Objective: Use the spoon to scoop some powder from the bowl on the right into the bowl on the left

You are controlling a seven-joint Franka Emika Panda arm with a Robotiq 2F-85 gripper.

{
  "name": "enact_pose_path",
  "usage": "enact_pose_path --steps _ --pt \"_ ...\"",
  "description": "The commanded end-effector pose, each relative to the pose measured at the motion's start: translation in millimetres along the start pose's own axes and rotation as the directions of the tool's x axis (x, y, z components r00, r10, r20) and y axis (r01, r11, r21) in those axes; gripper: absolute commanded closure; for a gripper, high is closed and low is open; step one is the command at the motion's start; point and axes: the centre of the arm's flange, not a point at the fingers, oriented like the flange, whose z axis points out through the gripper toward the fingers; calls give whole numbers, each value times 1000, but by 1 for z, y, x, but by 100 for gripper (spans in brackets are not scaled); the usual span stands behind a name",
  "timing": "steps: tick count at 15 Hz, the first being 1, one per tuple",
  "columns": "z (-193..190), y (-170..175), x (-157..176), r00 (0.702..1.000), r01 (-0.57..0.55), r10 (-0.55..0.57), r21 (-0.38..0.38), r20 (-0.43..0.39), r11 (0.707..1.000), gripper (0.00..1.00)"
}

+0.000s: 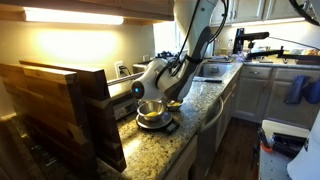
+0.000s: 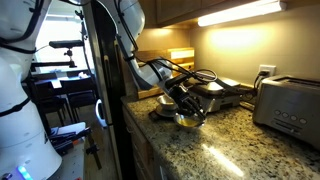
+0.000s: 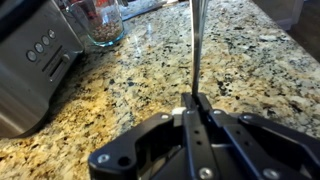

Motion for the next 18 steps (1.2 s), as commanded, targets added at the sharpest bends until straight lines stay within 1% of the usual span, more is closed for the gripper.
enact_pose_path --steps 1,8,15,18 --pt "6 -12 1 999 -19 20 -31 30 999 96" --pt "2 -17 12 1000 -16 16 -28 7 999 96" --pt "2 -13 5 997 -62 63 28 -42 998 96" --pt "1 -9 0 991 -98 104 77 -80 992 96"
